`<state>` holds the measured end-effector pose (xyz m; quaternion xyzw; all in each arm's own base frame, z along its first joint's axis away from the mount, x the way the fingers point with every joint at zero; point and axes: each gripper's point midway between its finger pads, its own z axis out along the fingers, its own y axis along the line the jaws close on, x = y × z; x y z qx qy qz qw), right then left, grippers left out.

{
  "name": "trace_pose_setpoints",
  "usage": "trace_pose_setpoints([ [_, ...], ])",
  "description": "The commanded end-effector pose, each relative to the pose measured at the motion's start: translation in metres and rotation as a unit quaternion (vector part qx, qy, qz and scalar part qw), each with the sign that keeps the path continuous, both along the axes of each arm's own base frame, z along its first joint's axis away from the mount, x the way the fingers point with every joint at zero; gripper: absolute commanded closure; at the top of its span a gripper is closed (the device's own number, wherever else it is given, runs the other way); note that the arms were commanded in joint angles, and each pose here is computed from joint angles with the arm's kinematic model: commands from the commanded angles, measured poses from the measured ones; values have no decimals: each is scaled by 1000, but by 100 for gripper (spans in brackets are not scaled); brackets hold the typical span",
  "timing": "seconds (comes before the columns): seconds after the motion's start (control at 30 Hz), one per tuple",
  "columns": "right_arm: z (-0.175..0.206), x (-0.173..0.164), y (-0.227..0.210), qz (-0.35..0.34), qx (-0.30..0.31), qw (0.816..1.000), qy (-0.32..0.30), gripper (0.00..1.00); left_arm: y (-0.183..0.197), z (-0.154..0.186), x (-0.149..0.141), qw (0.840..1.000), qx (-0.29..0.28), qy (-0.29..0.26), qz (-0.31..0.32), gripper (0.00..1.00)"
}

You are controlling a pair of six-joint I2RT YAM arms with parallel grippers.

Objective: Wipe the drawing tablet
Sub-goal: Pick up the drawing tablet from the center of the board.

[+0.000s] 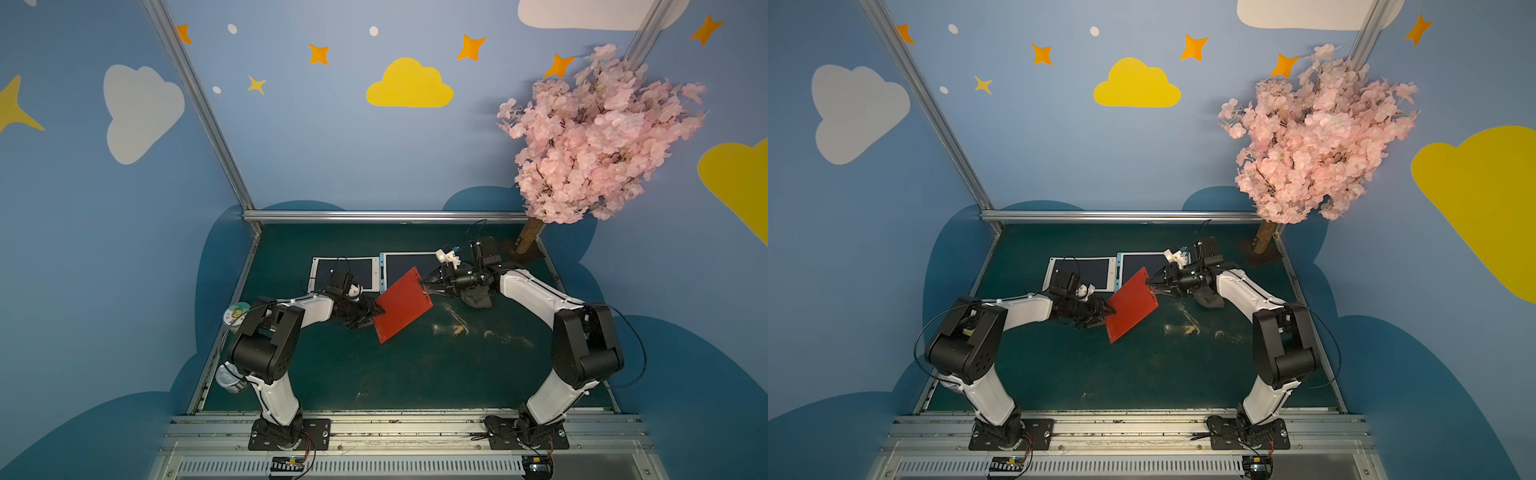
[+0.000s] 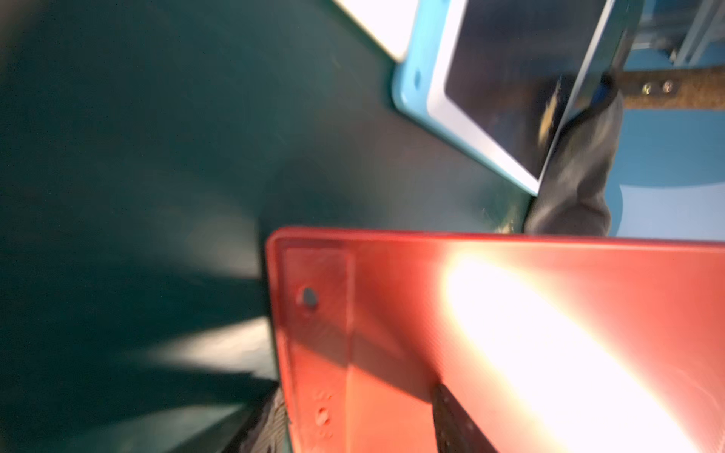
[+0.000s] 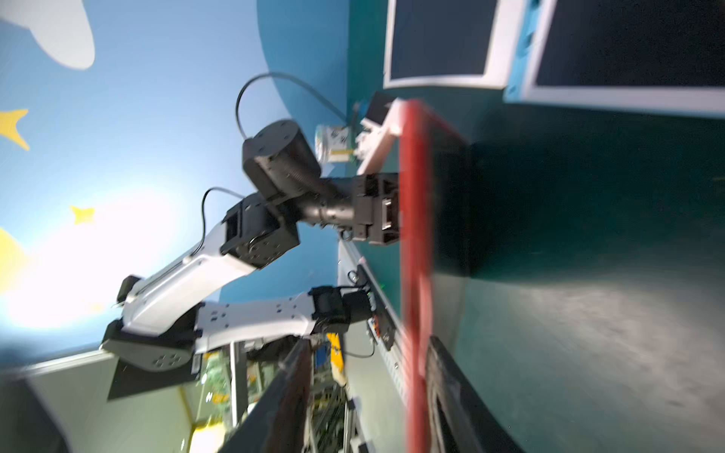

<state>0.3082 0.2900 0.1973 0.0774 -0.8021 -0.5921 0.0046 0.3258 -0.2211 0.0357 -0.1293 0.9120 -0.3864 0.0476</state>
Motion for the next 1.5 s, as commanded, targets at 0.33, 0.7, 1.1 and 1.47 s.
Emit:
trace_pose_setpoints([
  [0.33, -20, -19, 10, 31, -52, 998, 34, 63, -10, -14, -29, 999, -3, 36, -34, 40],
  [0.7, -39, -22, -14, 14, -174, 985, 12, 100, 4, 3, -27, 998, 37, 12, -48, 40],
  [1.1, 28, -11, -9, -22, -121, 992, -20, 100, 20, 133, -29, 952, 138, -251, -106, 38],
  [1.47, 108, -13, -8, -56, -73, 995, -44, 100, -34, 230, -91, 712, 270, -594, -261, 35],
])
